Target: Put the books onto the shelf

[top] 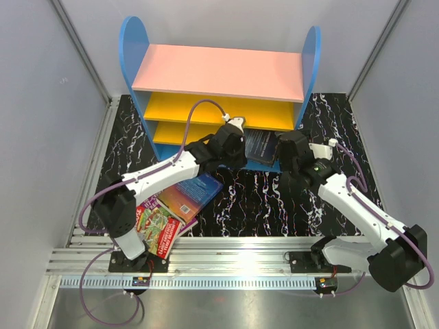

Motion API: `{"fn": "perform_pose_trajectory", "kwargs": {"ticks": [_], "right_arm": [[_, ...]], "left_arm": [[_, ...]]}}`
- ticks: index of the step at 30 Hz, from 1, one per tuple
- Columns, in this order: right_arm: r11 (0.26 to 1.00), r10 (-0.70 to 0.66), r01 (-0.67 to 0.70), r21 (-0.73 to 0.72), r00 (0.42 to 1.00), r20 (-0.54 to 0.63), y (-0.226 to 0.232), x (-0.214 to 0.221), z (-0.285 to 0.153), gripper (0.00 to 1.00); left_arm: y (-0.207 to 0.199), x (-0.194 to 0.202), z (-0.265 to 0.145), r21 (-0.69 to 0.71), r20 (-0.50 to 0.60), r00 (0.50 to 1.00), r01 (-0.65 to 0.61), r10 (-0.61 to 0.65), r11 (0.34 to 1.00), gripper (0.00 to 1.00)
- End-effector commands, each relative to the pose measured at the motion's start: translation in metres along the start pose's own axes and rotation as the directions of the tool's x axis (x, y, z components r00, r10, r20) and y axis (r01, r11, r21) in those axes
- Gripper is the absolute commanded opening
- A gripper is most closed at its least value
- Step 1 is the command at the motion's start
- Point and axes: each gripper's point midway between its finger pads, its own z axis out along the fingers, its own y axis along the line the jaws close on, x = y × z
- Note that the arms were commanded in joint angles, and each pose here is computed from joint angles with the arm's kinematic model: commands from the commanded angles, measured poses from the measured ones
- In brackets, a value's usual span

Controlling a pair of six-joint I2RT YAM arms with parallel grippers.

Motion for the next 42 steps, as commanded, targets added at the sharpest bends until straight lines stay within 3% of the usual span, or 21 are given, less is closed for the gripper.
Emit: {"fn": "perform_pose_trajectory", "kwargs": {"ticks": [1,16,34,42], "right_arm": [[0.997,0.042,-0.041,-0.059,0.999,0.002,0.020,-0.010,-0.011,0.85],[0.995,0.072,-0.072,-0.074,0.997,-0.003,0.019,-0.016,-0.008,0.85],[0.995,0.070,-0.072,-0.072,0.997,-0.025,0.013,-0.010,-0.004,0.85],[0.995,0.035,-0.038,-0.094,0.999,-0.034,0.018,-0.011,-0.010,0.85]], "left_arm": [[-0.020,-0.050,-0.003,0.027,0.143,0.989,-0.027,0.023,0.999,0.00],[-0.024,-0.035,0.028,0.013,0.073,0.994,-0.081,0.080,0.997,0.00],[-0.026,-0.047,0.037,-0.005,0.086,0.989,-0.120,0.120,0.993,0.00],[-0.029,-0.052,0.013,0.004,0.102,0.989,-0.110,0.109,0.994,0.00]]}}
